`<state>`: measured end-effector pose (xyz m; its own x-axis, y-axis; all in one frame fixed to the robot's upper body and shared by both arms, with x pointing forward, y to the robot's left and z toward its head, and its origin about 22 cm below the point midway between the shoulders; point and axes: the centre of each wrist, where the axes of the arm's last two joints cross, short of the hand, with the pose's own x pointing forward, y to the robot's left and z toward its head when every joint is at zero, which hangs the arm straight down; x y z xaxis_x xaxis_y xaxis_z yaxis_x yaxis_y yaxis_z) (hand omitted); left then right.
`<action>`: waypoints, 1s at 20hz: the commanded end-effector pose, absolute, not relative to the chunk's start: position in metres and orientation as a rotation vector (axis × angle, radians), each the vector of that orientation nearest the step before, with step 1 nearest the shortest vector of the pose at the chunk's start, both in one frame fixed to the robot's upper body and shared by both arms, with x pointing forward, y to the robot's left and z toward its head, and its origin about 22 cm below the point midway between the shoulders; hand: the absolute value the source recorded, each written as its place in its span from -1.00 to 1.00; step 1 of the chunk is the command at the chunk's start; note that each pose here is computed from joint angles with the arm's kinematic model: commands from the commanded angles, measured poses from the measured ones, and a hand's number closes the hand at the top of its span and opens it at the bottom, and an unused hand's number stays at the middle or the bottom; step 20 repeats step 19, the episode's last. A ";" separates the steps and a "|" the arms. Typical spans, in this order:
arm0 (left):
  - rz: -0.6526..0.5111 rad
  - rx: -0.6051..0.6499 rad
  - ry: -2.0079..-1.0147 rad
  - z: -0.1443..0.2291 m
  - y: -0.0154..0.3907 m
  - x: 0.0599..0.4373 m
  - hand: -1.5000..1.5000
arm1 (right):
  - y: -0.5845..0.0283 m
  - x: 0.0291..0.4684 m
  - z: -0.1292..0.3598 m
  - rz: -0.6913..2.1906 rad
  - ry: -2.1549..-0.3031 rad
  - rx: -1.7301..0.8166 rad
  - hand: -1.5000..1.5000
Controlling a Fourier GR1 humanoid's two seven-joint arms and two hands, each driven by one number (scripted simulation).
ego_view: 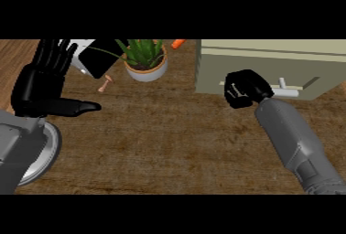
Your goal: Pick up the cup, place it into the drawer and close the drawer
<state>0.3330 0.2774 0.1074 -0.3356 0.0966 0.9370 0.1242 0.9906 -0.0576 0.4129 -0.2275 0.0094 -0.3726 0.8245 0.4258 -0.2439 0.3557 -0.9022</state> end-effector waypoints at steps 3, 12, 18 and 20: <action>-0.050 -0.216 -1.902 0.099 0.278 0.328 -1.00 | -0.265 0.429 0.033 1.158 -1.501 -0.586 1.00; -0.062 -0.272 -1.896 0.089 0.265 0.326 -1.00 | -0.269 0.439 0.054 1.080 -1.534 -0.561 1.00; -0.049 -0.289 -1.884 0.081 0.258 0.327 -1.00 | -0.282 0.436 0.054 1.053 -1.578 -0.557 1.00; -0.042 -0.266 -1.889 0.088 0.262 0.332 -1.00 | -0.289 0.439 0.063 1.063 -1.574 -0.553 1.00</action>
